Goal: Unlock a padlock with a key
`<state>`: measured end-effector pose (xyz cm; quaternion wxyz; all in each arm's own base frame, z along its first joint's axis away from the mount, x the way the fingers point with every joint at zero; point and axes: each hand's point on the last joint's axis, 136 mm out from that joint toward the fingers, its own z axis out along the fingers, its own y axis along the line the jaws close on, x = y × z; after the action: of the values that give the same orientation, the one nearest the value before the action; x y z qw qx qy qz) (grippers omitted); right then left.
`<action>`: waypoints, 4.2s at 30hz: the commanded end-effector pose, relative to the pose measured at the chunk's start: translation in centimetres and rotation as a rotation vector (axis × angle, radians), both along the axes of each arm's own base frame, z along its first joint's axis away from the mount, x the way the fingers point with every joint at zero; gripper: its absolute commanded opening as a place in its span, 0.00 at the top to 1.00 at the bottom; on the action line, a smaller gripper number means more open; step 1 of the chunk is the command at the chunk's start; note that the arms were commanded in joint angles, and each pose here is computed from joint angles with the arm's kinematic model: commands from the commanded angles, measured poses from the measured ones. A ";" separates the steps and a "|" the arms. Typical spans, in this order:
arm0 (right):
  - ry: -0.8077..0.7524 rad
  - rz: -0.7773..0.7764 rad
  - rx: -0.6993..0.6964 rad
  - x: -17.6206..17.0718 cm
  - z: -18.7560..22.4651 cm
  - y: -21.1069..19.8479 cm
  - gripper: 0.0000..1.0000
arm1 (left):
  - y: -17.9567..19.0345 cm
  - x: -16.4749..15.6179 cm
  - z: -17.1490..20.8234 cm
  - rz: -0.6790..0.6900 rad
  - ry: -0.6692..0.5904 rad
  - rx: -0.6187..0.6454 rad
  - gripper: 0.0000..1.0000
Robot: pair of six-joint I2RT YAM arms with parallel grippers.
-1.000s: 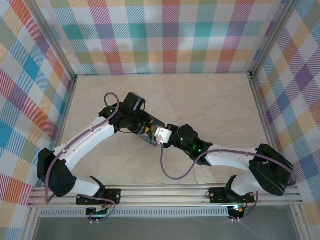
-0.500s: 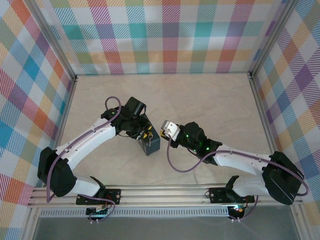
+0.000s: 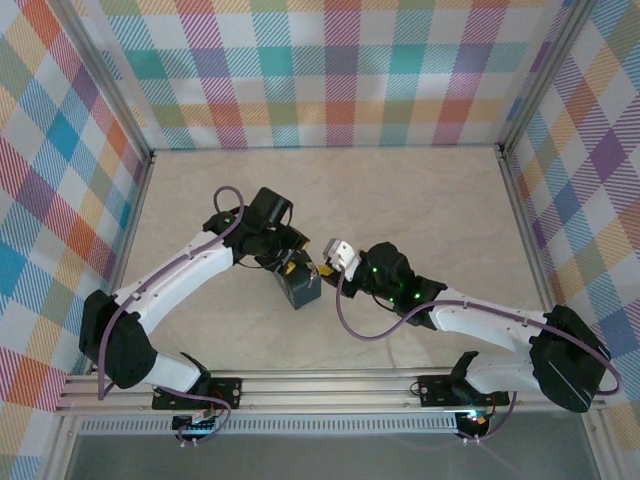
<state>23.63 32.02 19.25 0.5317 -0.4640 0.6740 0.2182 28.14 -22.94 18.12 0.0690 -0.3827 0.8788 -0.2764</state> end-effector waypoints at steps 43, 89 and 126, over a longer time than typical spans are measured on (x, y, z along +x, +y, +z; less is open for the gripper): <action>0.362 0.220 -0.250 3.2 -4.8 5.0 0.56 | 8.9 7.5 -3.1 -0.234 -0.207 0.337 0.36; 0.763 0.016 0.266 8.7 -1.6 5.8 0.81 | 8.5 8.3 -2.9 -0.231 -0.186 0.196 0.38; 0.760 -0.704 -0.004 9.5 -14.4 -14.4 0.54 | 13.3 5.3 -0.1 -0.198 -0.213 0.363 0.38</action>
<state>32.12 17.35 3.14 0.2677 -0.0854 0.9429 0.1788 34.17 -10.68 17.27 0.1960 -0.2478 0.9329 -0.1730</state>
